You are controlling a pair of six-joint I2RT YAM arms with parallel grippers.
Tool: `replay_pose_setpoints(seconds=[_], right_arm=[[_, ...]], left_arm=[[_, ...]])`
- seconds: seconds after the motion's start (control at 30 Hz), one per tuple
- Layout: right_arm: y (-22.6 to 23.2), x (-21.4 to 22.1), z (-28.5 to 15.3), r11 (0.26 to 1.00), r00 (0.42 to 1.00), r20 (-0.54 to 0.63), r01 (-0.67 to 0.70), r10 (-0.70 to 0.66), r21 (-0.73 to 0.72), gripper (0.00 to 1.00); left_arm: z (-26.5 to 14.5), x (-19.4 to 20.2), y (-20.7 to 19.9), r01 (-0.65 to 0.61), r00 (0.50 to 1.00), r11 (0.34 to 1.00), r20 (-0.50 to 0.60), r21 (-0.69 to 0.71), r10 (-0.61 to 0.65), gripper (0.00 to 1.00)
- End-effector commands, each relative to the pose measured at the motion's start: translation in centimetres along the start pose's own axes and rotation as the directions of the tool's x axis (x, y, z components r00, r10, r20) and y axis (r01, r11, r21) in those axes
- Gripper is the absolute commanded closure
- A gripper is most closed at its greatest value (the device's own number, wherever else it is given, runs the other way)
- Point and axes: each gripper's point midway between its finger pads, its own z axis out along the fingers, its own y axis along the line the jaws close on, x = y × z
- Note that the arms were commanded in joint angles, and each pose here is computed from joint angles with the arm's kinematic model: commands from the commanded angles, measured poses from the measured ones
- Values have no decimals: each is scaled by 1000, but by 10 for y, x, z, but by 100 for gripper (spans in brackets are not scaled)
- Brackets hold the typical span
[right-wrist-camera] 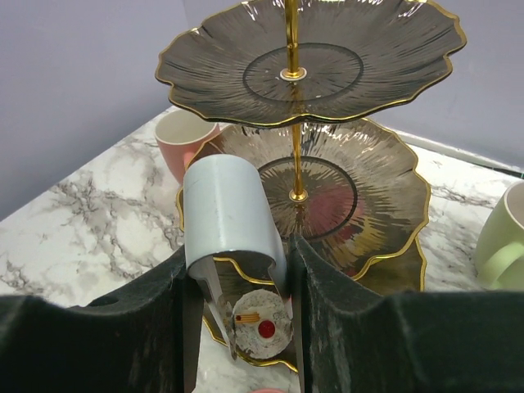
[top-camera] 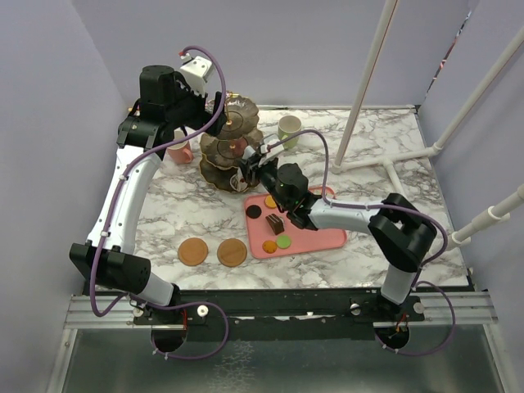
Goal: Serve the afternoon tea
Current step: Place the desert on the desert table.
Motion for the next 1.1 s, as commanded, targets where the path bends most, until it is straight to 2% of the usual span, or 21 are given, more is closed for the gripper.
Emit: replay_pose_setpoints(seconds=[0.0, 0.77, 1.07], right_arm=[[1, -32, 17, 998, 991, 132, -15, 7, 58, 97], [-14, -11, 19, 989, 990, 118, 60, -76, 133, 97], [-25, 7, 15, 975, 985, 57, 149, -161, 167, 97]], left_arm=[[-7, -6, 0, -17, 1000, 1000, 11, -1, 17, 1], [-11, 1, -1, -21, 1000, 1000, -4, -3, 21, 1], [-18, -7, -1, -31, 999, 999, 17, -13, 31, 1]])
